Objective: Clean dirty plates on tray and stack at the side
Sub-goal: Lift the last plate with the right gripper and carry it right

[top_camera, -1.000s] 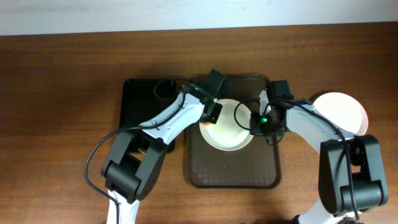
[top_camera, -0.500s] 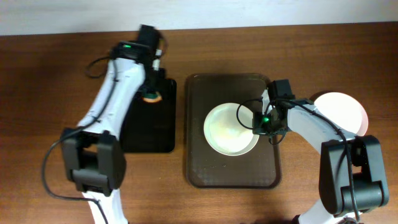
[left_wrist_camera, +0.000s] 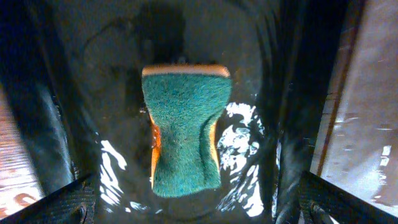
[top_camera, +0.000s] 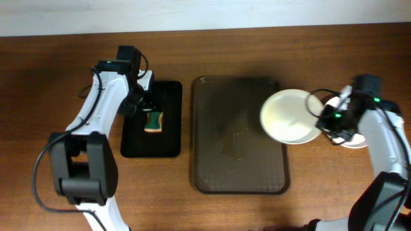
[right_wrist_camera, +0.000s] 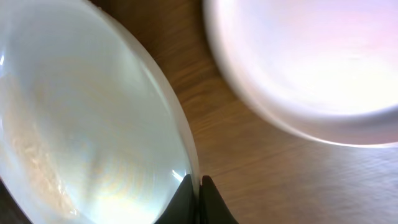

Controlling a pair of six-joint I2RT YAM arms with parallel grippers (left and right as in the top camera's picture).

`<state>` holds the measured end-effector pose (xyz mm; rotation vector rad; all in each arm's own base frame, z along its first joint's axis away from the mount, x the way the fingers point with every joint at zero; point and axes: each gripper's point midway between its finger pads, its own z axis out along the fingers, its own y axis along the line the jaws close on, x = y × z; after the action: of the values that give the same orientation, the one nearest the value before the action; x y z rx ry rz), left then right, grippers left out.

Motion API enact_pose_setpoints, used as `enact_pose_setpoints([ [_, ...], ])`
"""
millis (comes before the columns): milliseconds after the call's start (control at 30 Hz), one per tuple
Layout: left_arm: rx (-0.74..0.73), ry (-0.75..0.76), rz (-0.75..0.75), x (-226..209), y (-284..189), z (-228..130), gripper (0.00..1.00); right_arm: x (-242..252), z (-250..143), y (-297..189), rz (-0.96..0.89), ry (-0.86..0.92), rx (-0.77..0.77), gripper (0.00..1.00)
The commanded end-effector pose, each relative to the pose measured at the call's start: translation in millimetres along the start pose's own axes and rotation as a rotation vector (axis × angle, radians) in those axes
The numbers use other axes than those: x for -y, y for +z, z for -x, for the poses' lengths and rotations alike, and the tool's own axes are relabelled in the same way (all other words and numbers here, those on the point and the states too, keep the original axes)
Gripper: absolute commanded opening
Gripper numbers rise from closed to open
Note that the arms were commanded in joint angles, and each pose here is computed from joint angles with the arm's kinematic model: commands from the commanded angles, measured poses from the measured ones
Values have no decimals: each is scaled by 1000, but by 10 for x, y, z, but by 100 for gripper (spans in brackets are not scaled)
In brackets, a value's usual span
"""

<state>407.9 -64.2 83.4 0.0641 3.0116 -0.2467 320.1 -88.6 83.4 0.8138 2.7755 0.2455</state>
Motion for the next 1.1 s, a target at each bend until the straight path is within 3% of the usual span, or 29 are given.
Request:
enact_pose_setpoints([
  [0,136,34,-22,109,-506,150,100,486,283,-230,-5,193,109,4],
  [133,141,34,-22,109,-526,151,100,1079,497,-391,-36,339,222,4],
  [233,141,34,-22,110,-526,152,100,1223,488,-428,-43,375,231,4],
  [367,155,35,-23,113,-580,164,100,713,498,-418,82,231,212,4],
  [500,317,3,-21,27,-1219,203,100,-200,331,-489,153,-15,190,4],
  [667,474,-150,5,-346,-1994,-69,100,-1636,-391,-386,268,-401,119,4],
  [833,481,-235,36,-604,-2201,-336,100,-2790,-1061,-437,380,-647,243,4],
  [933,464,-240,36,-603,-2185,-377,100,-2962,-1355,-327,403,-662,189,4],
  [967,464,-239,35,-601,-2184,-377,100,-3005,-1506,-327,449,-625,109,4],
  [1067,465,-239,35,-601,-2186,-374,100,-3160,-1530,-513,514,-553,65,4],
])
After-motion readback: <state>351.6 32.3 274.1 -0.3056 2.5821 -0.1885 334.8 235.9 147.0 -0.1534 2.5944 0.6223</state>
